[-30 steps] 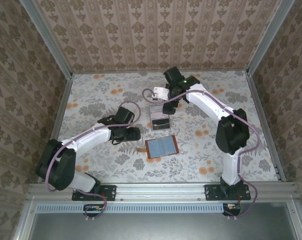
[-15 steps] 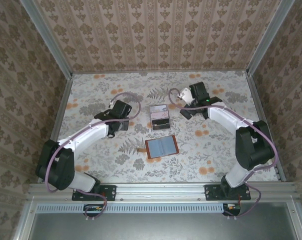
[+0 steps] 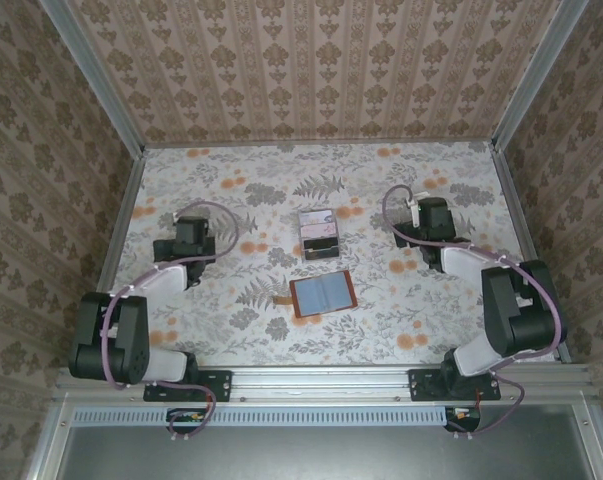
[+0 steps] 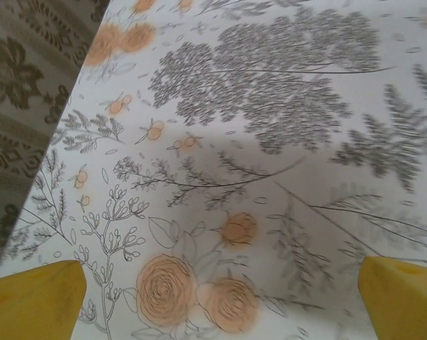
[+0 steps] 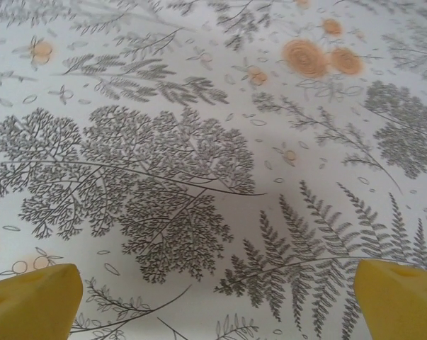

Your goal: Take the credit cards out of the card holder

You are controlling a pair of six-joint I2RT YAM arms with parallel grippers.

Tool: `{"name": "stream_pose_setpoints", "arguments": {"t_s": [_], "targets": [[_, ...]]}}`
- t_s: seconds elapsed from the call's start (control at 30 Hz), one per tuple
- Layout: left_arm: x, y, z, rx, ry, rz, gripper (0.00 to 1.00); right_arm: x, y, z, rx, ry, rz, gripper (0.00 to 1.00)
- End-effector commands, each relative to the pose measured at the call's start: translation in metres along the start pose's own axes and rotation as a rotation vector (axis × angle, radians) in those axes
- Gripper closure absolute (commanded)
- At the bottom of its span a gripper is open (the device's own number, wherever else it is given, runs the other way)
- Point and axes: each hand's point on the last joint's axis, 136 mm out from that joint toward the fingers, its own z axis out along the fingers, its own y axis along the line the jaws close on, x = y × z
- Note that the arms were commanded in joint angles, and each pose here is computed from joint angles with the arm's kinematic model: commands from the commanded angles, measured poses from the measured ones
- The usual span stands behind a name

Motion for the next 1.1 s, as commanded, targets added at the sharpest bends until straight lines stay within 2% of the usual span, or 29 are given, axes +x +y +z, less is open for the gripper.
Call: {"name": "stream_pose_setpoints", "arguments": {"t_s": [0.0, 0.1, 0.2, 0.3, 0.47, 0.6, 0.7, 0.77, 0.8, 1.07], "targets": [[-0.037, -0.009, -0.002, 0.137, -0.177, -0.072, 0.00, -0.023, -0.008, -0.015, 0.009, -0.177, 0.142, 0.00], [-0.044, -0.010, -0.002, 0.187, -0.244, -0.078, 0.00, -0.024, 0.002, -0.015, -0.049, -0.209, 0.161, 0.00], [-0.053, -0.009, -0.002, 0.233, -0.307, -0.090, 0.00, -0.027, 0.002, -0.012, -0.048, -0.260, 0.175, 0.00], [-0.064, -0.011, 0.000, 0.284, -0.366, -0.107, 0.00, -0.025, -0.002, -0.010, -0.031, -0.261, 0.194, 0.00], [-0.060, -0.019, 0.009, 0.312, -0.414, -0.086, 0.00, -0.020, -0.008, -0.009, -0.057, -0.283, 0.240, 0.00], [-0.055, -0.036, 0.012, 0.366, -0.429, -0.023, 0.00, -0.018, -0.009, -0.009, -0.068, -0.301, 0.254, 0.00], [-0.055, -0.036, 0.012, 0.350, -0.427, -0.017, 0.00, -0.012, -0.008, -0.008, -0.071, -0.301, 0.263, 0.00], [-0.054, -0.034, 0.013, 0.321, -0.421, -0.019, 0.00, -0.012, -0.014, -0.010, -0.029, -0.364, 0.277, 0.00], [-0.054, -0.035, 0.013, 0.315, -0.423, -0.014, 0.00, -0.009, -0.014, -0.008, -0.025, -0.321, 0.281, 0.00], [-0.055, -0.034, 0.012, 0.304, -0.429, -0.014, 0.00, -0.009, -0.015, -0.010, -0.022, -0.336, 0.285, 0.00]]}}
